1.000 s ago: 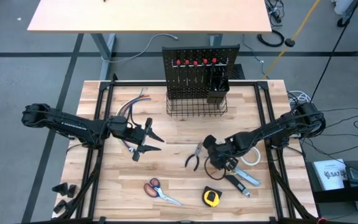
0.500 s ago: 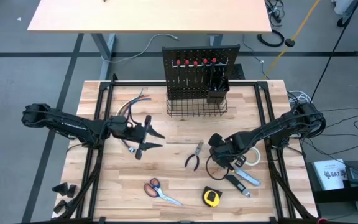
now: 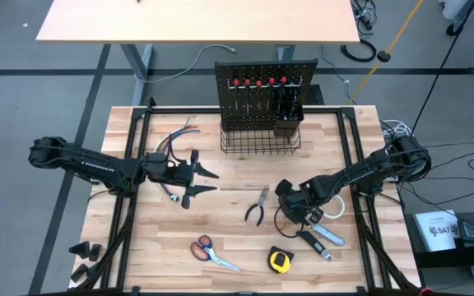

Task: Hang tools onto peg board
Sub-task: Put the telescopic into the black bin on the pegboard

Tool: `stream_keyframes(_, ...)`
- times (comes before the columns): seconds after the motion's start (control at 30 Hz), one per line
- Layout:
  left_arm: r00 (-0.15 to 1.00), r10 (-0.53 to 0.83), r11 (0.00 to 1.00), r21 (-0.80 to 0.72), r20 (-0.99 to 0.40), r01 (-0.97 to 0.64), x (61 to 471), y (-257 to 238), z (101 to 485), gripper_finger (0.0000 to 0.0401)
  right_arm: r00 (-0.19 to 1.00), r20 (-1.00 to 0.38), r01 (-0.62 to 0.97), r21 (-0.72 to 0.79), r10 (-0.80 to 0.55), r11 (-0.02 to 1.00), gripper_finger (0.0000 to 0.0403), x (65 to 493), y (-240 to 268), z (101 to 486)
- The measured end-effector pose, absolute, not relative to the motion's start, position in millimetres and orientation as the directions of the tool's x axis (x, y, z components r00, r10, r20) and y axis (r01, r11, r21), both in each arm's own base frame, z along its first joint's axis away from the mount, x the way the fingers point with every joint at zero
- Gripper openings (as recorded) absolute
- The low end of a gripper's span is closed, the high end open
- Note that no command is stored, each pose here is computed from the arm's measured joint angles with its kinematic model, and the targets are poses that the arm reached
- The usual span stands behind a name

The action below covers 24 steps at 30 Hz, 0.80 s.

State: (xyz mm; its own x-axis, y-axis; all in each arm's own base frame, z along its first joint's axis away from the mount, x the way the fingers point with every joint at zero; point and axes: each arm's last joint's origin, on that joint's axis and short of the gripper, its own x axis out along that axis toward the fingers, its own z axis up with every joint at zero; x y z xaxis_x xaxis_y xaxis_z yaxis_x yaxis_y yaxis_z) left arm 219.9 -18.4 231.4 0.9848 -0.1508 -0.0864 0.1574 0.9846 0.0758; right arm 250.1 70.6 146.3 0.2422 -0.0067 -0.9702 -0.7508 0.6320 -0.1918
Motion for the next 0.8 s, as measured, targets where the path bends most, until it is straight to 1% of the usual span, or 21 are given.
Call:
stream_keyframes(0.1,0.985,-0.151,0.985,0.076,-0.086,0.157,219.9,-18.4,231.4,0.0176,0.225,-0.974,-0.74,-0.156,0.023,0.654,0.0125,247.0,70.6,142.3)
stream_keyframes(0.23,0.985,-0.151,0.985,0.076,-0.086,0.157,219.9,-18.4,231.4,0.0176,0.221,-0.974,-0.743,-0.139,0.044,0.654,0.0091,246.4,71.0,132.9)
stream_keyframes(0.37,0.985,-0.151,0.985,0.075,-0.086,0.157,219.9,-18.4,231.4,0.0176,0.194,-0.98,-0.742,-0.12,0.04,0.659,0.0067,248.5,71.9,123.7)
stream_keyframes(0.53,0.985,-0.151,0.985,0.075,-0.086,0.158,219.8,-18.5,231.4,0.0176,0.188,-0.981,-0.668,-0.099,0.038,0.737,0.0037,249.4,72.2,121.3)
stream_keyframes(0.63,0.985,-0.151,0.985,0.075,-0.086,0.158,219.8,-18.5,231.4,0.0176,0.196,-0.98,-0.64,-0.097,0.04,0.762,0.0016,249.6,72.2,122.3)
stream_keyframes(0.73,0.985,-0.151,0.985,0.075,-0.086,0.158,219.8,-18.5,231.4,0.0176,0.205,-0.978,-0.63,-0.098,0.043,0.77,0.0009,250.7,72.5,123.8)
stream_keyframes(0.8,0.983,-0.162,0.983,0.074,-0.086,0.169,219.8,-18.9,231.4,0.0176,0.214,-0.976,-0.601,-0.098,0.042,0.793,0.001,252.8,73.0,125.6)
